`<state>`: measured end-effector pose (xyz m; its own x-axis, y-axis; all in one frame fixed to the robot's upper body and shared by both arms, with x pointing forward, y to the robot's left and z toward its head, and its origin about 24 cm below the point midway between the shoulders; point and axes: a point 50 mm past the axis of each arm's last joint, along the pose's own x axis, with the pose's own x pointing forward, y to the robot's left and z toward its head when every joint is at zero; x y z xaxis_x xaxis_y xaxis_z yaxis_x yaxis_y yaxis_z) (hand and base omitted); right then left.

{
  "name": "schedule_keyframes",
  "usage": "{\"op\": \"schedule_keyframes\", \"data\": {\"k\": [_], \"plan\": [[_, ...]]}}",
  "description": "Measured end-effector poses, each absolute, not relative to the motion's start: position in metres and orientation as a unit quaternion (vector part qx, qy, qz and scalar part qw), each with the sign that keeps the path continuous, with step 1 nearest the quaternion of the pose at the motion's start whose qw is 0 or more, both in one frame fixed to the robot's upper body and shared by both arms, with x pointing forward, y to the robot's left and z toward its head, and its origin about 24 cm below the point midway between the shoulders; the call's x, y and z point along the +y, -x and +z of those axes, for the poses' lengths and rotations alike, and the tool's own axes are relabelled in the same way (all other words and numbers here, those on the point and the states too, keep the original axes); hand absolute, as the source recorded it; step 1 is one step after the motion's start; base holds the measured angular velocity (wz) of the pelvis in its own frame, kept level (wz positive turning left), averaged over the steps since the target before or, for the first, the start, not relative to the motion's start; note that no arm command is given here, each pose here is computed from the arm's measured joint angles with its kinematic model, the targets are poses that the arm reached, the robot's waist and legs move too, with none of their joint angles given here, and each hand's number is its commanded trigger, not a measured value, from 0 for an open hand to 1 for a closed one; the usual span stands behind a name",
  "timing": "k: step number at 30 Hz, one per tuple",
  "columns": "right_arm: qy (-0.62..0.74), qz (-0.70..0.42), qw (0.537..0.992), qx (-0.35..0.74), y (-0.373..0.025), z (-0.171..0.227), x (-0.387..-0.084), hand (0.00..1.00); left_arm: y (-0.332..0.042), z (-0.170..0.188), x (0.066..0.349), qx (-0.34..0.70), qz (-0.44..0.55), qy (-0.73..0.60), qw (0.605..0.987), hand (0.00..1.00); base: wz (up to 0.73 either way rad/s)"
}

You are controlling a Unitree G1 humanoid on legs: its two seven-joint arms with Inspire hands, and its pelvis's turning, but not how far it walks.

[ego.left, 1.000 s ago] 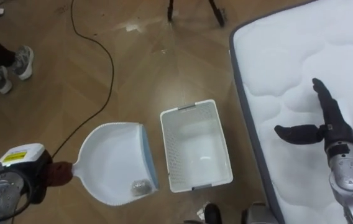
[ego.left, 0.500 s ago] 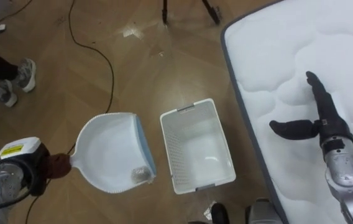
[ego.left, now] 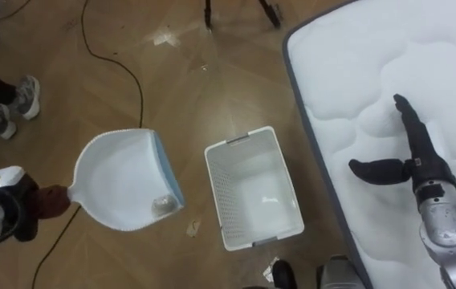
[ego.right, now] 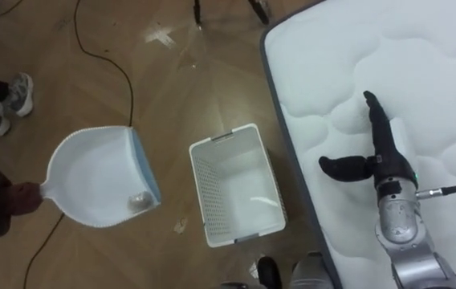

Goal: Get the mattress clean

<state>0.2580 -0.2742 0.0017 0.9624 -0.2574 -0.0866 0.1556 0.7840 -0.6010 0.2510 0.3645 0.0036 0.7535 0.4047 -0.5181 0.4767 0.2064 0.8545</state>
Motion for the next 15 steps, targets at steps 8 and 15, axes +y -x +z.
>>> {"op": "schedule_keyframes", "data": {"k": [8, 15], "plan": [[0.309, -0.095, 0.945, 0.055, -0.270, 0.013, -0.270, 0.00, -0.264, 0.016, 0.362, 0.324, -0.032, -0.671, 0.666, 1.00, 0.00], [0.305, -0.086, 0.948, 0.034, -0.273, 0.018, -0.266, 0.00, -0.271, 0.029, 0.364, 0.296, -0.031, -0.708, 0.640, 1.00, -0.07]]}}
